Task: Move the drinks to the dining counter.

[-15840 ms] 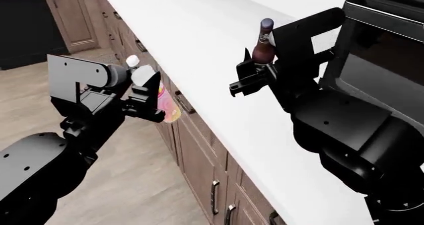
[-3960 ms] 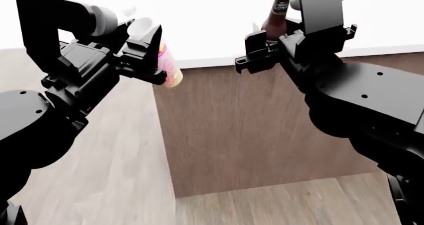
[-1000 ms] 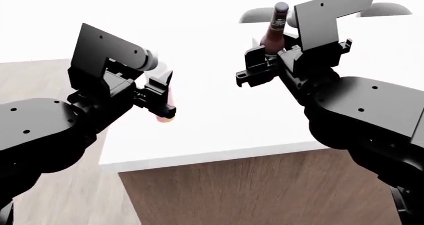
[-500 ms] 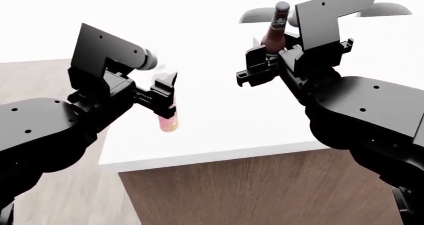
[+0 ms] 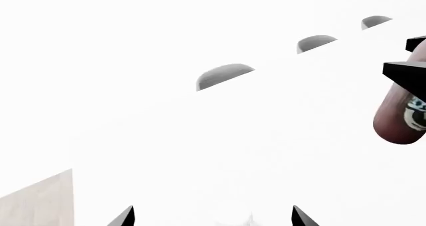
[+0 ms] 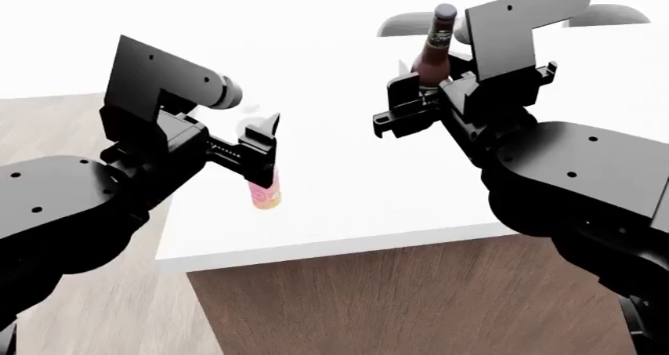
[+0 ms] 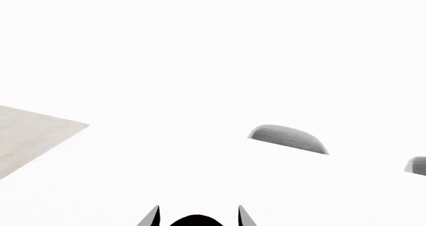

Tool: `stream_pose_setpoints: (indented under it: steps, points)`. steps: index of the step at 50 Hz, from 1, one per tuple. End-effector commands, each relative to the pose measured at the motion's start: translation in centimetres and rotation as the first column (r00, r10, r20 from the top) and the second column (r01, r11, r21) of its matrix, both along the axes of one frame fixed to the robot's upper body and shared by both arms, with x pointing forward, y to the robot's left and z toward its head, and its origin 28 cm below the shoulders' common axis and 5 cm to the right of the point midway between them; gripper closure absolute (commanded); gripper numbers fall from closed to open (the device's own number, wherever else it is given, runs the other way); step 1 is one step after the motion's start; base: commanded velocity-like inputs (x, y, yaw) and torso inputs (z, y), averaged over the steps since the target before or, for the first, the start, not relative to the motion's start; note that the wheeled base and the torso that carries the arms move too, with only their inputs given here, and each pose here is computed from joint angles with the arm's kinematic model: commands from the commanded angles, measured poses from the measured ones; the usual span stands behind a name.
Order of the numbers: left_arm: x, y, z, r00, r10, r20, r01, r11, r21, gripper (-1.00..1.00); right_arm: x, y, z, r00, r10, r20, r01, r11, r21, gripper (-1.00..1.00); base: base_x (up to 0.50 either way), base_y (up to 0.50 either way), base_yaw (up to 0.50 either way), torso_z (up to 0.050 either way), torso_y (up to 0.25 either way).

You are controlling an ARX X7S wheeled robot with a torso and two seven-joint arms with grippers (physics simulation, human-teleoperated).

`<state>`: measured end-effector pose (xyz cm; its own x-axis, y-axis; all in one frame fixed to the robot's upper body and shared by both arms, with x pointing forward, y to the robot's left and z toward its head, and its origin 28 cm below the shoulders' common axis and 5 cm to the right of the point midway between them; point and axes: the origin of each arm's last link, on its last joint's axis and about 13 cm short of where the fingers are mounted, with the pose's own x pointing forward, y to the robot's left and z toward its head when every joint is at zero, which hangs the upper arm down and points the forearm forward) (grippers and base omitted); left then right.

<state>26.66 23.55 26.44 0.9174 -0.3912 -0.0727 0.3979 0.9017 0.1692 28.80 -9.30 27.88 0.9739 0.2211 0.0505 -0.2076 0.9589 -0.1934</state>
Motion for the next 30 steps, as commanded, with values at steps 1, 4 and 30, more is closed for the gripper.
stream_pose_setpoints:
  steps: [1,4,30]
  points:
    - [-0.3,0.2,0.4,0.999,-0.03,0.01,0.031,0.998,-0.055,-1.0,0.1,0.0,0.1,1.0,-0.003,0.007,0.003,1.0,-0.004,1.0,0.0,0.0,0.0,0.0,0.0]
    - [-0.8,0.3,1.0,0.998,-0.043,0.036,0.046,0.995,-0.094,-1.0,0.3,-0.1,-0.2,1.0,0.001,-0.019,-0.001,1.0,0.017,1.0,0.0,0.0,0.0,0.0,0.0]
    - [-3.2,-0.1,3.1,0.99,-0.099,0.101,0.114,0.982,-0.149,-1.0,1.9,0.4,-3.7,0.967,0.006,-0.255,-0.004,1.0,0.008,1.0,0.0,0.0,0.0,0.0,0.0]
